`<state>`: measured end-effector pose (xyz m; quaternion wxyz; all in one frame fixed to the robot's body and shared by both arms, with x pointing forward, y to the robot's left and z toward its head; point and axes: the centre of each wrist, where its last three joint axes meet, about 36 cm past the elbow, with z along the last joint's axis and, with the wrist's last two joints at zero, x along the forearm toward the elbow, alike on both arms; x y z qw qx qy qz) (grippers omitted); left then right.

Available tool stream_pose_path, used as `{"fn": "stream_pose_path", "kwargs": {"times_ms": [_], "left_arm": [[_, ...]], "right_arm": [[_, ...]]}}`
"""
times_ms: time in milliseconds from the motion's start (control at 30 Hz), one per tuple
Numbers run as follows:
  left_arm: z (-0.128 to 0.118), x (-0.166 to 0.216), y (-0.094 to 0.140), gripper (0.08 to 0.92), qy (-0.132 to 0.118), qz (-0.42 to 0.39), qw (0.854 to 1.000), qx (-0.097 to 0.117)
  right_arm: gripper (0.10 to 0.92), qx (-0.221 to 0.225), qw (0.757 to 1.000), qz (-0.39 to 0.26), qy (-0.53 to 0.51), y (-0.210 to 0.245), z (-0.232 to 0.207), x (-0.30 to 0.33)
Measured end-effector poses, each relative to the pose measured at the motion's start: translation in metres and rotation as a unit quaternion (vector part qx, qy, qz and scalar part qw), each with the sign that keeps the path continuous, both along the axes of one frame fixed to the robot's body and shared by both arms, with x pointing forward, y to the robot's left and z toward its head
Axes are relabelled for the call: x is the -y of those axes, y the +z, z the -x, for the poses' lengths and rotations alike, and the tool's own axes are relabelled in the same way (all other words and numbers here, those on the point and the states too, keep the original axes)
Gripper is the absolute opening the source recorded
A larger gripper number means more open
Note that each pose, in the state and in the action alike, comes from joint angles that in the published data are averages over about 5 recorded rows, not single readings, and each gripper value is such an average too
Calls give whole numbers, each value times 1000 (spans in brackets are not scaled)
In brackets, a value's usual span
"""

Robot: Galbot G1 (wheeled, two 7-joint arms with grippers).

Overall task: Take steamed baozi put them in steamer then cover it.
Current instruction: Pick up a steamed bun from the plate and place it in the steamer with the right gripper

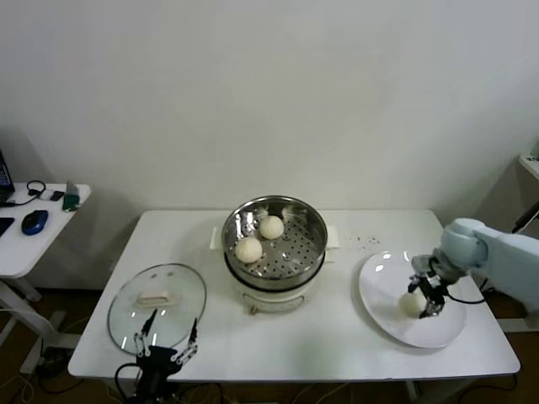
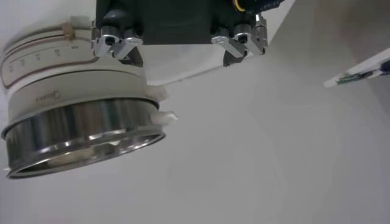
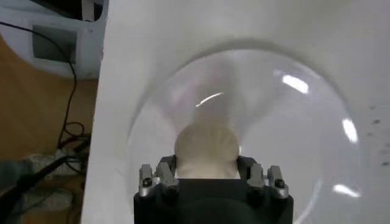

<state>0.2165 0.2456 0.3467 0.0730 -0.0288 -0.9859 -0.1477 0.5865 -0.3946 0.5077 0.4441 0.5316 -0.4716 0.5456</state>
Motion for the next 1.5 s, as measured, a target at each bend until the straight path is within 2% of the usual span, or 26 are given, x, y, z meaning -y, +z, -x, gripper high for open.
{"fn": "stream_pose_path", "kwargs": {"times_ms": [167, 300, 500, 700, 933, 1167, 1500], "left_arm": [[2, 0, 1, 823, -1, 1, 1000, 1], [4, 1, 1, 823, -2, 2, 1000, -1], [4, 2, 2, 823, -3, 4, 1000, -1], [2, 3, 2, 823, 0, 8, 1000, 0], [2, 2, 3, 823, 1, 9, 1000, -1], [0, 0, 4, 823, 0, 6, 1000, -1], [0, -2, 4, 823, 1, 6, 1000, -2]], "right_arm": [[661, 33, 995, 6, 91, 56, -29, -31], [666, 62, 981, 15, 183, 106, -47, -71], [670, 89, 947, 28, 307, 163, -62, -137], [670, 98, 902, 43, 418, 192, -65, -202], [670, 93, 844, 60, 524, 196, -62, -274], [670, 74, 795, 69, 599, 172, -56, -332], [676, 38, 750, 65, 657, 120, -51, -385]]}}
